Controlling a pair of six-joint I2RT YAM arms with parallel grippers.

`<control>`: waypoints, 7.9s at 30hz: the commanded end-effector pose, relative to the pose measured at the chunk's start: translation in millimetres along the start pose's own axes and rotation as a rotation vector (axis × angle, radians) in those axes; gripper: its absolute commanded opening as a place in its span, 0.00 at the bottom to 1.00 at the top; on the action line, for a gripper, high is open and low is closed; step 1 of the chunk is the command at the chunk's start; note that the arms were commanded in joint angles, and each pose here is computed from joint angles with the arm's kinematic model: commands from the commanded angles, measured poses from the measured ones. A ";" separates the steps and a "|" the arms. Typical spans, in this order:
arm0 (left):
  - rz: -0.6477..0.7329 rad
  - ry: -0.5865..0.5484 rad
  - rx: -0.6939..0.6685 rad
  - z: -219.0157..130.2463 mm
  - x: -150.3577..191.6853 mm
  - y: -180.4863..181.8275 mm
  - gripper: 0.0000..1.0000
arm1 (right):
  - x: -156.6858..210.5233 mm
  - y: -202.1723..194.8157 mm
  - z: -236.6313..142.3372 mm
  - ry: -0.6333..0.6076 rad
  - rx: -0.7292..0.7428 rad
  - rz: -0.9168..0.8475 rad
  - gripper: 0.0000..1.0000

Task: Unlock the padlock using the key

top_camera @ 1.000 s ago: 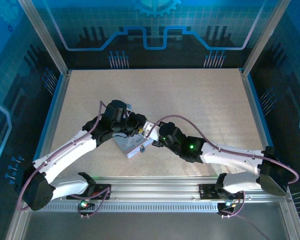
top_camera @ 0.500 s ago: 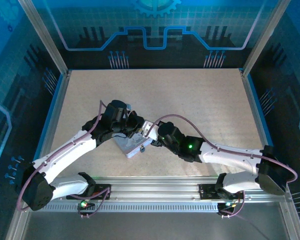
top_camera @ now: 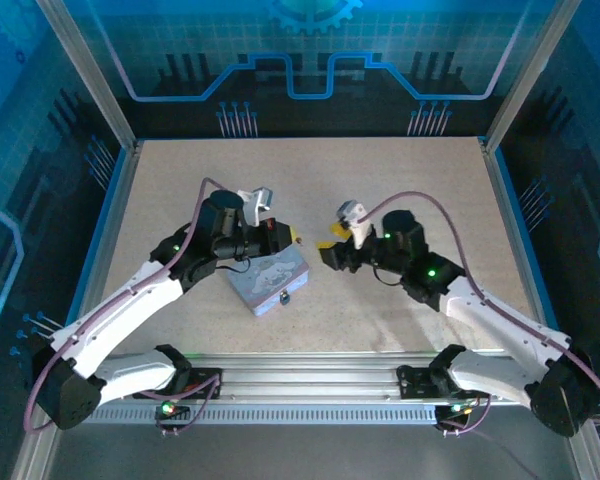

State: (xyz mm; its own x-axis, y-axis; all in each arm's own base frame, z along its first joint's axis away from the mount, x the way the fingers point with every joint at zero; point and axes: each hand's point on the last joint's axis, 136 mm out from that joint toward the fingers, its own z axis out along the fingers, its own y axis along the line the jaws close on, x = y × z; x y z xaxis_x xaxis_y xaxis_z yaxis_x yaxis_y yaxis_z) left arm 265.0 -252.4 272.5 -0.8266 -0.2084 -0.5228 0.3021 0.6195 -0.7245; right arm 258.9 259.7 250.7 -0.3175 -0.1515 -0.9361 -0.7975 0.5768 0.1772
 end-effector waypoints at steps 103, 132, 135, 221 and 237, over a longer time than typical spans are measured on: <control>0.347 0.162 0.253 -24.7 20.1 -57.8 0.00 | -19.3 74.8 -2.9 -0.001 -0.594 0.254 0.02; -0.543 -0.071 -0.465 -62.9 44.0 194.4 0.84 | 52.5 1.1 17.8 0.173 -0.178 0.412 0.00; -0.565 -0.050 -0.468 -54.2 52.8 204.8 0.84 | 55.0 0.4 19.0 0.179 -0.175 0.417 0.00; 0.201 -0.088 -0.317 13.6 -24.8 138.7 0.77 | 85.0 -42.9 37.2 0.223 -0.155 0.647 0.00; 0.075 0.011 -0.121 67.6 77.0 137.6 0.75 | 90.9 -80.2 71.8 0.184 -0.129 0.706 0.00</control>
State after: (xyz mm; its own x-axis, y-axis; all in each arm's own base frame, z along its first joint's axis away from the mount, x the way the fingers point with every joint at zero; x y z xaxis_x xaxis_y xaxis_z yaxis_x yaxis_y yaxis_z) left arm 267.6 -217.2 90.6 -0.8324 -0.1071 -0.5437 0.2718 0.7761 -0.5690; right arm 316.1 255.6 117.5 -0.8688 0.0547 -0.4922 -0.3966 0.5184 0.7576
